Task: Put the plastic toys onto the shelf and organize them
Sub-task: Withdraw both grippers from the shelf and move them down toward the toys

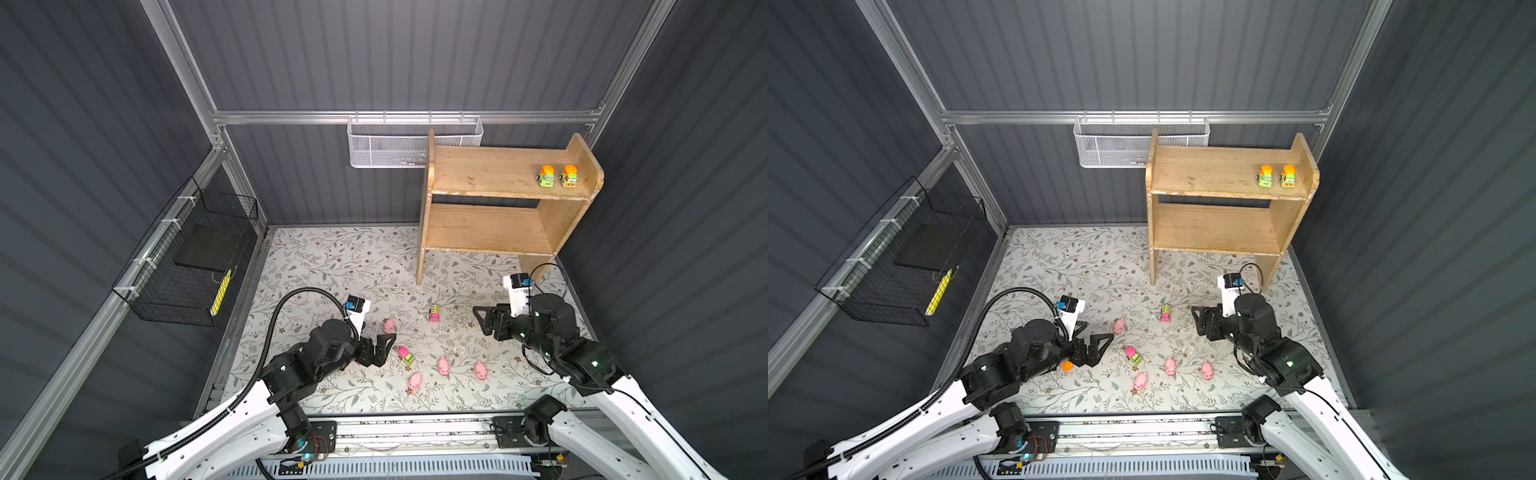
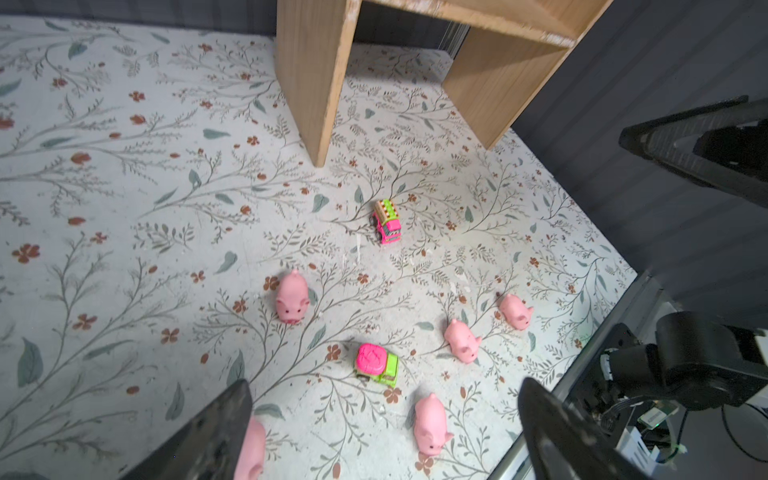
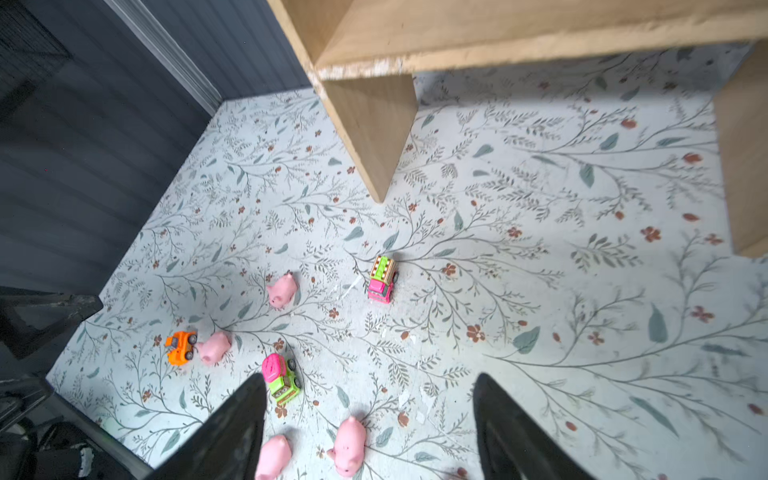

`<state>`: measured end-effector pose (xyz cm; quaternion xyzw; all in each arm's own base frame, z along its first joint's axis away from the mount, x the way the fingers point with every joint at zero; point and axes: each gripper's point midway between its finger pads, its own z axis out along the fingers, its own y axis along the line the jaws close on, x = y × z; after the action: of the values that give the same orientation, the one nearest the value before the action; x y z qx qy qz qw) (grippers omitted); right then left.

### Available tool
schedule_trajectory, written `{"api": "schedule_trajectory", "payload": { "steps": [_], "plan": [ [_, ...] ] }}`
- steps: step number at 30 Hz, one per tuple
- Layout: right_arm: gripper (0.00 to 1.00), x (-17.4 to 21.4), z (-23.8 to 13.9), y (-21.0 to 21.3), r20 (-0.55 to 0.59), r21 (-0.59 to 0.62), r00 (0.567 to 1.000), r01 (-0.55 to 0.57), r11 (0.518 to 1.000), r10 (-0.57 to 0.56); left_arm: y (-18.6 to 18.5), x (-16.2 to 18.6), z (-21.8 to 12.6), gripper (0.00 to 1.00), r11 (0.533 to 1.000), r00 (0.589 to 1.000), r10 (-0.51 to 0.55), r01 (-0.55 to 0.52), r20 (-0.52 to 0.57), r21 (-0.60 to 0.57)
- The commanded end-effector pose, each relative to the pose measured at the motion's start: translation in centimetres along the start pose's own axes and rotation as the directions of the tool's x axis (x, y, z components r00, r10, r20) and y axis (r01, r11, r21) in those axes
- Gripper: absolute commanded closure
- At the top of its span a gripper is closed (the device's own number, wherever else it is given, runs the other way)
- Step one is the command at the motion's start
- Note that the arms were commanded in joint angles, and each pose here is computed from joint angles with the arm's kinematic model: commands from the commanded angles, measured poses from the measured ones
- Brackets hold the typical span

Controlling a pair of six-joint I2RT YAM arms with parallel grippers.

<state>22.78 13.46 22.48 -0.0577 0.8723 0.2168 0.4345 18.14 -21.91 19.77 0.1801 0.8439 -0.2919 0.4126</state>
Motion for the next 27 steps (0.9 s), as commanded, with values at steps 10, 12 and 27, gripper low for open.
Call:
{"api": "schedule_trajectory", "payload": {
  "steps": [10,12,27],
  "plan": [
    [0.22,3.3,4.6,0.1,-0.015,0.018,1.000,-0.023,1.000,0.024,1.8,3.9,1.8,0.00,0.999,0.999,-0.031,0.030,-0.027,-0.012],
    [0.22,3.8,5.3,0.3,-0.032,0.018,0.999,-0.018,1.000,0.018,1.9,4.2,2.2,0.00,1.000,0.999,-0.018,0.018,-0.029,-0.014],
    [0.22,5.9,9.7,-0.2,-0.056,0.084,0.998,0.003,0.996,0.002,2.1,4.1,3.5,0.00,0.996,0.996,0.077,-0.079,-0.048,-0.042]
  ]
}}
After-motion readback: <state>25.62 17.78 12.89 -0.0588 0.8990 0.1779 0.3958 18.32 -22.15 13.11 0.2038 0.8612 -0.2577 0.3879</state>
